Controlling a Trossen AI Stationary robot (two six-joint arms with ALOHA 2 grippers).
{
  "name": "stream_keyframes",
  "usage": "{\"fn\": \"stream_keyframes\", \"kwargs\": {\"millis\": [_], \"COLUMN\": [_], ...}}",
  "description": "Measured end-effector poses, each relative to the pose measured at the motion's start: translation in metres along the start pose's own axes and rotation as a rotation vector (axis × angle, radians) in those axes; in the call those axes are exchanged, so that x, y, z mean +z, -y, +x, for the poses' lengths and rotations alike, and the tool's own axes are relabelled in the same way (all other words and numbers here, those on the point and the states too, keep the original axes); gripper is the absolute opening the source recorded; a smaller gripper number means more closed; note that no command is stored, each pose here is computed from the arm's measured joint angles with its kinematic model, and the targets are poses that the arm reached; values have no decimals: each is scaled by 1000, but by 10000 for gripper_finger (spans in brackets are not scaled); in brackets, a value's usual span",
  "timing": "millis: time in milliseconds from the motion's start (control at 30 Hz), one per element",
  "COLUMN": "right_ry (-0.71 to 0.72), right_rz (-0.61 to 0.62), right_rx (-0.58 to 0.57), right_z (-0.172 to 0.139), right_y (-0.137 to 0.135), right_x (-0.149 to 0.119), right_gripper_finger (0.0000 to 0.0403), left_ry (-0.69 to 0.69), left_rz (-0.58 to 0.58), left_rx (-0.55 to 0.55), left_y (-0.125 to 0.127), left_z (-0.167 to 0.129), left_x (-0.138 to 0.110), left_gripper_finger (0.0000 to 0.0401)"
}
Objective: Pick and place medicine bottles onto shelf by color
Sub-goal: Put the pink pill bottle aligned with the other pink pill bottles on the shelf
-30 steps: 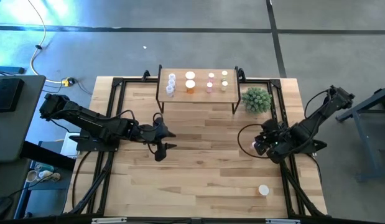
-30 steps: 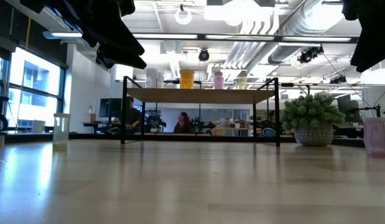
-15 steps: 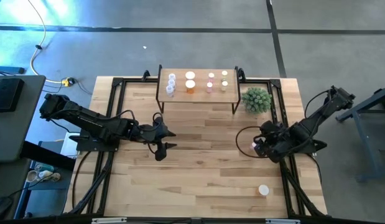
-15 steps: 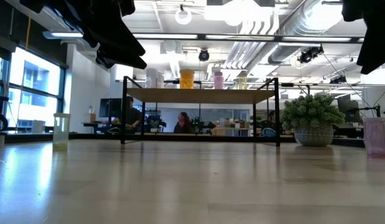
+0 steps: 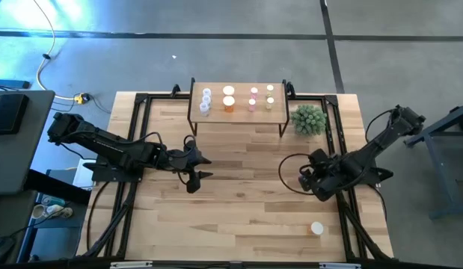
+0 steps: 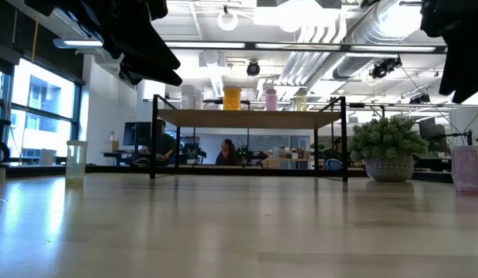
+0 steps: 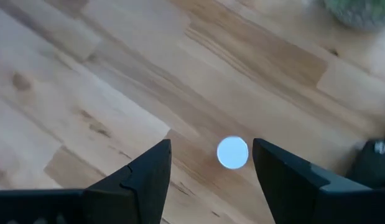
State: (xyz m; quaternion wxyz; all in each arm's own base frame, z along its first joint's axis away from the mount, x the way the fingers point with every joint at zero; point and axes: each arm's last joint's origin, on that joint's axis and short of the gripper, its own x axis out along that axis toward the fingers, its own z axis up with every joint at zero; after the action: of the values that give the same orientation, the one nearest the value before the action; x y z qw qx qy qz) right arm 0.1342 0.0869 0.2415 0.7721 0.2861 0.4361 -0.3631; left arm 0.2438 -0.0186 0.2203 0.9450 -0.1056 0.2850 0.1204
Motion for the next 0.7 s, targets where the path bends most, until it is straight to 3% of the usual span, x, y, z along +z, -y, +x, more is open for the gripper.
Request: {"fn": "stream_keyframes", "kwargs": {"millis": [200,700], "right_ry": [-17,23], "right_rz": [94,179], "right_rx": [-111,-306], "right_z": [16,48], "right_y": [-11,-28], "right_x": [-8,-25], "right_gripper_finger": [216,216], "left_ry": [0,0], "left_rz": [0,0], "left_rx": [0,0], "left_y": [0,0], "left_z": [0,0], "left_x": [0,0], "left_gripper_finger": [216,216]}}
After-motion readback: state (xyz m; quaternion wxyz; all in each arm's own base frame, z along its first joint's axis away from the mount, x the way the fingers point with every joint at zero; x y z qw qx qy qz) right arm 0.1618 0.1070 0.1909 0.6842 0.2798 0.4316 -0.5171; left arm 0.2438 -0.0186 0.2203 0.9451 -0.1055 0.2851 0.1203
